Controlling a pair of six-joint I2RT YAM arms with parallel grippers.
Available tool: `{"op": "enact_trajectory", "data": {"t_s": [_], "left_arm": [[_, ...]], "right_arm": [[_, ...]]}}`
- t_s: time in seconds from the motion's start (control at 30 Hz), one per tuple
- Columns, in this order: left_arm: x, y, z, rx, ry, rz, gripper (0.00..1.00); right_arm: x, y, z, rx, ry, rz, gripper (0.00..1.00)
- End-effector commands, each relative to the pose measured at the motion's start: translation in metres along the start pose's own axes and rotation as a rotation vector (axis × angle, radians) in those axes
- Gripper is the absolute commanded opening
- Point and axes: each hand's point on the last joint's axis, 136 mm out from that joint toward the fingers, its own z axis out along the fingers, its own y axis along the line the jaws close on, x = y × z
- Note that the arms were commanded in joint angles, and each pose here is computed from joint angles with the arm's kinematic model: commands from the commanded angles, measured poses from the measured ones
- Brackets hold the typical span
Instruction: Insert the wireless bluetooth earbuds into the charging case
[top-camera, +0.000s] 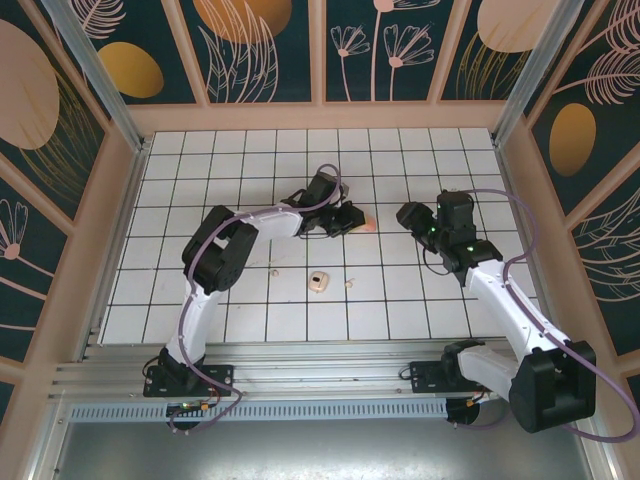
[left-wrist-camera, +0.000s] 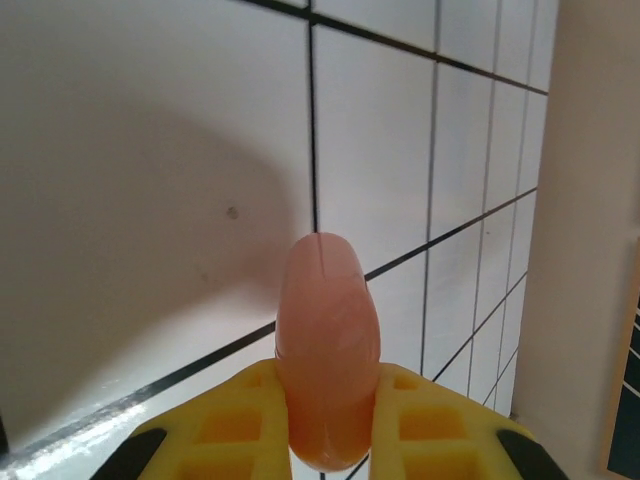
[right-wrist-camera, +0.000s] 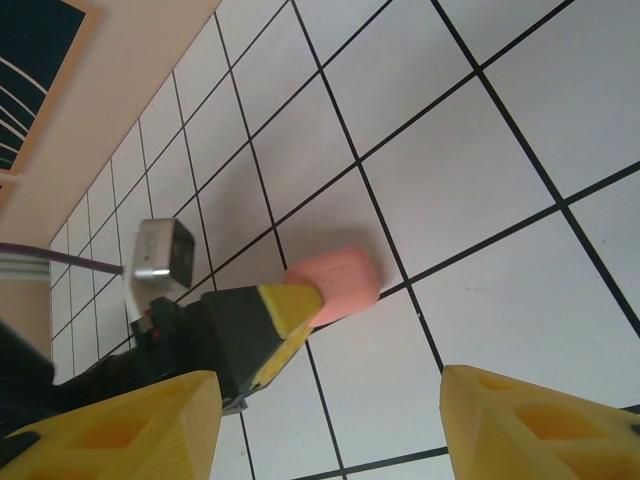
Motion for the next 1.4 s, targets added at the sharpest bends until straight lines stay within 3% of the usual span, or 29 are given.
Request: {"op": "enact_trajectory", "data": {"t_s": [0.0,0.43,0.73,1.03,1.1,1.37], "left_arm": [[-0.003,-0.009,0.007,0.058,0.010,-0.030,0.10],[-0.013,0.000,0.017,0.048,-0.032,-0.052,0.14],[-0.018,0.007,0.011,-0.026,-0.068,-0.039,0.36],[-0.028,-0.001,-0.027,-0.138,-0.159,0.034,0.46],[-0.031,-0.007,-0.040,-0.161,-0.188,0.062,0.50],[-0.026,-0.029,-0.112,-0.258,-0.280,0.174,0.50]], "right_arm": [[-0.004,0.005,0.001,-0.022,-0.009,0.002,0.60],[-0.004,0.004,-0.004,-0.033,-0.025,0.010,0.60],[-0.002,0.006,-0.007,-0.036,-0.014,-0.001,0.60],[0.004,0.008,-0.008,-0.039,0.031,-0.021,0.60],[0.006,0.008,-0.009,-0.036,0.046,-0.024,0.60],[0.024,0.010,-0.005,-0.013,0.179,-0.044,0.60]]}}
